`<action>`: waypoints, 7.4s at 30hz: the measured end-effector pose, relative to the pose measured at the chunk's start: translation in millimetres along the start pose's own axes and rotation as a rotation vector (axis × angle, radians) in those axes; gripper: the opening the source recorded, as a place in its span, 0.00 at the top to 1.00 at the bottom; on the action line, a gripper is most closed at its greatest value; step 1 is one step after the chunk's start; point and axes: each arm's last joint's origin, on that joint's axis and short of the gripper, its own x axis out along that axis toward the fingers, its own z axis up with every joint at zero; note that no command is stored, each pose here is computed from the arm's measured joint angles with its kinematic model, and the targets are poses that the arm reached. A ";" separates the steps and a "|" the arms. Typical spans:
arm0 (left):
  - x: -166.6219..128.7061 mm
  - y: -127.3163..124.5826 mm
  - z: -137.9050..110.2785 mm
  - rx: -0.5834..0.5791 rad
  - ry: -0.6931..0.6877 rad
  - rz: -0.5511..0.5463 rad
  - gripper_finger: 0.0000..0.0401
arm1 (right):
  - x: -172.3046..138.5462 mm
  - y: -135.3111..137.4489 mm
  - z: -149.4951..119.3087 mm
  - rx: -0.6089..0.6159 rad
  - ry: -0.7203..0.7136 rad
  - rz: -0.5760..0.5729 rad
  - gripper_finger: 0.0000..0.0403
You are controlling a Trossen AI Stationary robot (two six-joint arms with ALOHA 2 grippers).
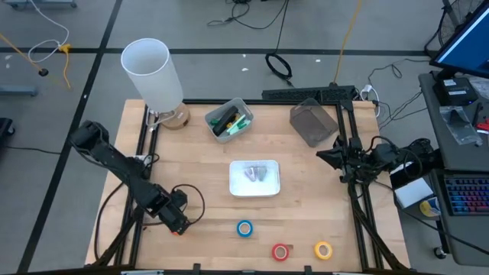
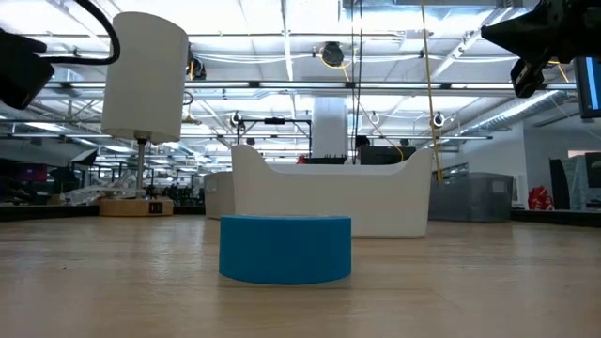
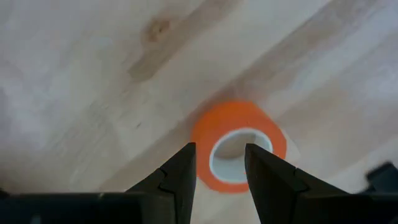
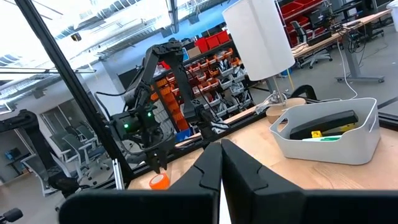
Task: Pick and place Stapler, Stapler remover, tape
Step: Put the orange tape into the black bin
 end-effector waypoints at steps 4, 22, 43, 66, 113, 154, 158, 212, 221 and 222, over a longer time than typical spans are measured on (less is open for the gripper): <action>7.7 -1.0 0.6 0.000 -0.026 0.031 0.66 | 0.0 0.0 0.0 0.001 0.000 0.000 1.00; 38.2 -3.5 -3.9 0.053 0.040 0.148 0.66 | -0.1 0.1 0.3 0.003 -0.001 0.000 1.00; 8.8 -27.0 21.8 0.042 -0.104 -0.219 0.91 | 0.4 0.3 0.7 -0.037 -0.005 -0.005 1.00; -100.3 -45.4 155.3 -0.099 -0.804 -1.079 0.90 | 54.0 13.6 -20.4 -0.304 0.082 -0.059 1.00; -110.5 -41.7 164.9 -0.192 -0.600 -1.265 0.90 | 222.0 63.5 25.0 -0.566 0.156 0.214 0.47; -110.5 -41.0 166.1 -0.103 -0.720 -1.205 0.62 | 243.1 67.2 27.6 -0.716 0.212 0.194 0.93; -110.0 -41.0 166.2 -0.054 -0.743 -1.186 0.47 | 240.7 66.6 29.1 -0.724 0.227 0.175 0.93; -81.1 -20.2 175.6 -0.022 -0.717 -0.785 0.39 | 144.1 -228.1 39.2 -0.485 1.270 -1.043 0.91; -80.6 -19.8 175.5 -0.018 -0.716 -0.778 0.39 | 144.6 -237.3 30.7 -0.522 1.318 -1.106 0.89; -80.6 -19.8 175.5 -0.017 -0.716 -0.777 0.39 | 145.1 -237.6 31.2 -0.527 1.311 -1.112 0.88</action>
